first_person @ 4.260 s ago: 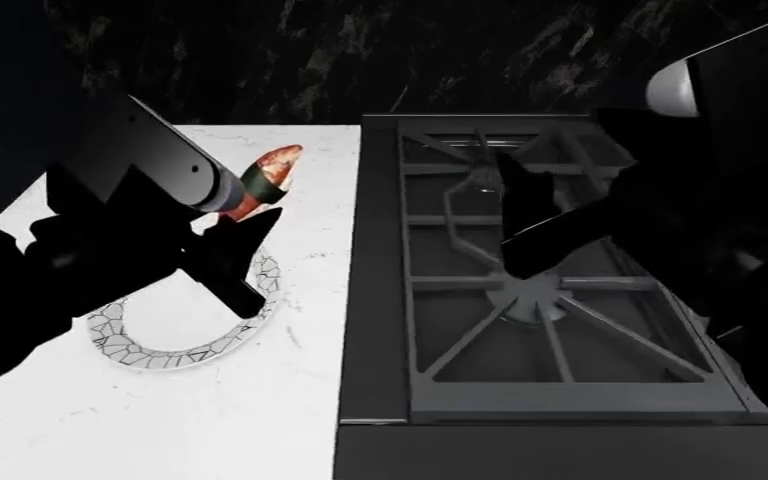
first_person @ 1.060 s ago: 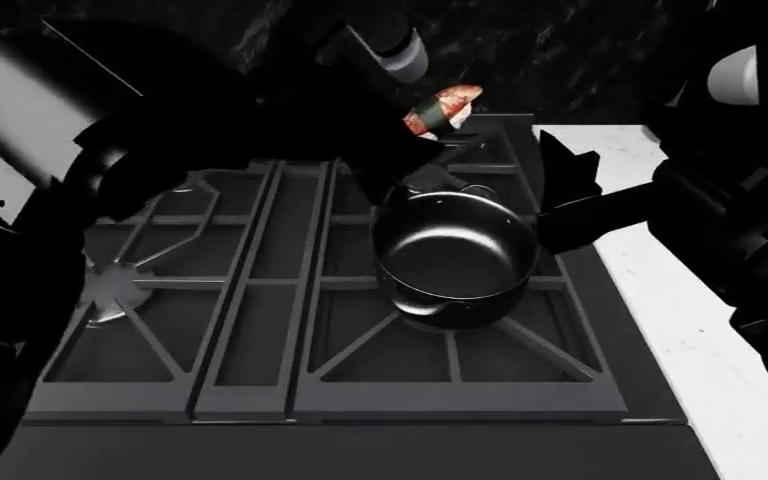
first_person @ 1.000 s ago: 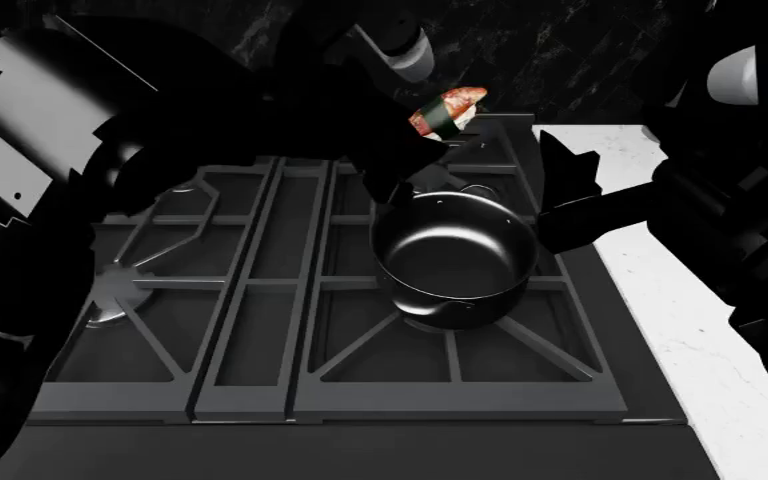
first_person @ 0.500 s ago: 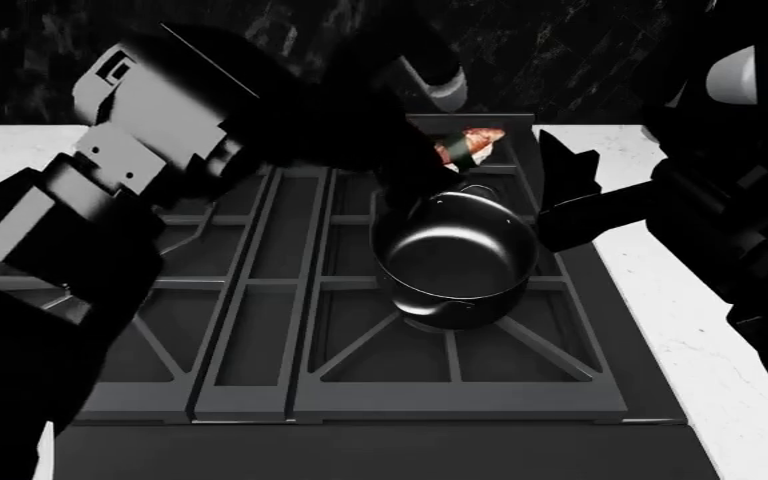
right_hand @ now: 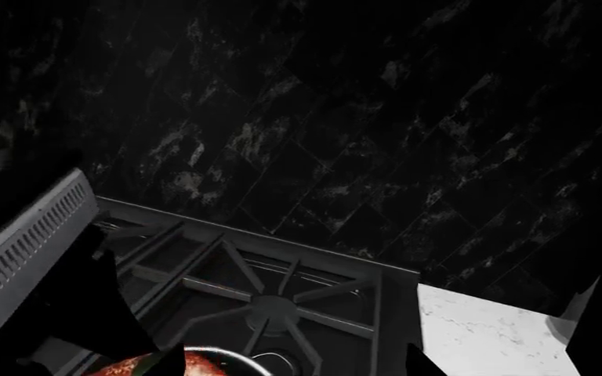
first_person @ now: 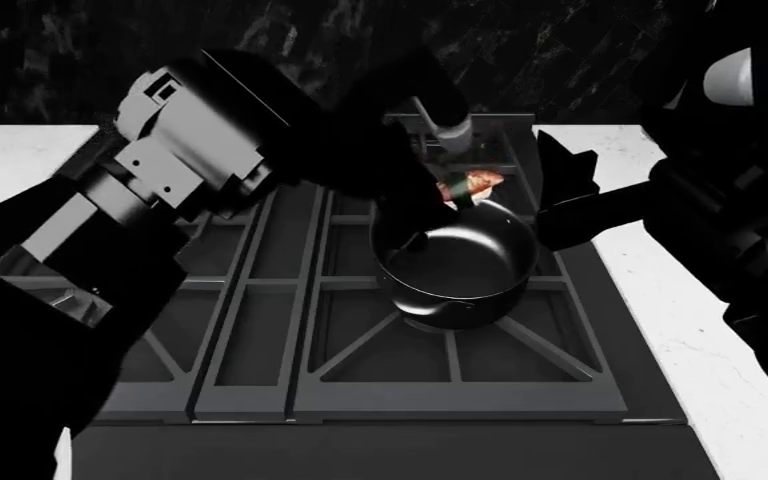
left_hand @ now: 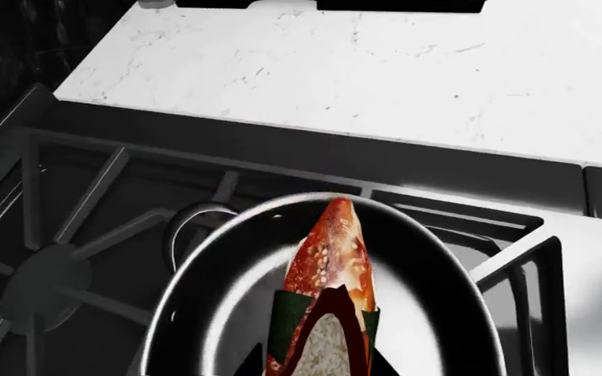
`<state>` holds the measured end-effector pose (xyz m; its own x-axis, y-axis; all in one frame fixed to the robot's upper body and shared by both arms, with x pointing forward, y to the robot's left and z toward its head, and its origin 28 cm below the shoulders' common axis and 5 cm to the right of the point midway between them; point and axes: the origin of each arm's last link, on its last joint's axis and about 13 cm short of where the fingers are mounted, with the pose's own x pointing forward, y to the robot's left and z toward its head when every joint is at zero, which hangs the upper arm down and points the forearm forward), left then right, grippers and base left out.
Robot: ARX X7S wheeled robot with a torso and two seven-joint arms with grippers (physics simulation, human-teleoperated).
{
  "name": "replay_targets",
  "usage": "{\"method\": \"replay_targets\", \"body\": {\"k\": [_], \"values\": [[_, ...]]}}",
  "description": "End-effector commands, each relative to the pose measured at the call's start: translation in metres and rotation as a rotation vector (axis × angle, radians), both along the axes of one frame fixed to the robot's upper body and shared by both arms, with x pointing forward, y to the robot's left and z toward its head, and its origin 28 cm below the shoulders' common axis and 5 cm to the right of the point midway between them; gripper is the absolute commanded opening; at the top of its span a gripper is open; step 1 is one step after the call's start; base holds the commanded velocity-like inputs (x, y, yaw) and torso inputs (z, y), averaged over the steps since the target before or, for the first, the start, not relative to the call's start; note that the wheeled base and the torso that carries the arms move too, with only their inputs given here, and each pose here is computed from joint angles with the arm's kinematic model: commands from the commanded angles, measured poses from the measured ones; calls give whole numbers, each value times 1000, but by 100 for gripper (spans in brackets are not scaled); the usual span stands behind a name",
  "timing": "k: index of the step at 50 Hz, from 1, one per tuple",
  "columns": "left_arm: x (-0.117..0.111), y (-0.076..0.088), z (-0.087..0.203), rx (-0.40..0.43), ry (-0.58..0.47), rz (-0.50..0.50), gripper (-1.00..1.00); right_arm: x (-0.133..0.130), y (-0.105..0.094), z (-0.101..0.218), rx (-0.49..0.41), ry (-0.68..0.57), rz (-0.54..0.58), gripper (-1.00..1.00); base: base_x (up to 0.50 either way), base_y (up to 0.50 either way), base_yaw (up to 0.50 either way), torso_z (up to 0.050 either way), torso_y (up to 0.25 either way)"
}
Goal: Frozen meat rests on a plate on the counter. Retrieve the meat and place it in a pot on a burner. Then turn the burner on.
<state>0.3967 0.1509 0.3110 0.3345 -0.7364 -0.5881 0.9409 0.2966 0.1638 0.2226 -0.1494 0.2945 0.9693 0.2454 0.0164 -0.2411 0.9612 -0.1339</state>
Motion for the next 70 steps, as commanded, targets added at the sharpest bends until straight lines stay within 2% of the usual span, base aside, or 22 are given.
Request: {"method": "replay_targets", "body": {"k": [1,23,35,36,57,66,70], "values": [[0,-4,-3,-11,17,-22,-100,1,-1,-1,2,0,-1,100,0,0,0,0,0],[1,-9,-17,38,44,-44,-100,1,-2,-2,8,-4,-4,100,0,0,0,0,0],[1,-9,-15,30,39,-38,-100,1,-3,-3,10,-3,-8,100,0,0,0,0,0],[1,-9,-15,28,38,-38,100,1,-2,-3,10,-3,-8,100,0,0,0,0,0],[1,-8,-3,-25,-2,-26,100,0,-2,-3,4,-3,-10,100,0,0,0,0,0],[-13,-2,9,-75,-43,-25,100,-2,-1,-1,6,-2,-2,100,0,0,0,0,1],[-23,3,11,-120,-16,-19,100,-4,0,0,2,-7,4,100,0,0,0,0,0]]}}
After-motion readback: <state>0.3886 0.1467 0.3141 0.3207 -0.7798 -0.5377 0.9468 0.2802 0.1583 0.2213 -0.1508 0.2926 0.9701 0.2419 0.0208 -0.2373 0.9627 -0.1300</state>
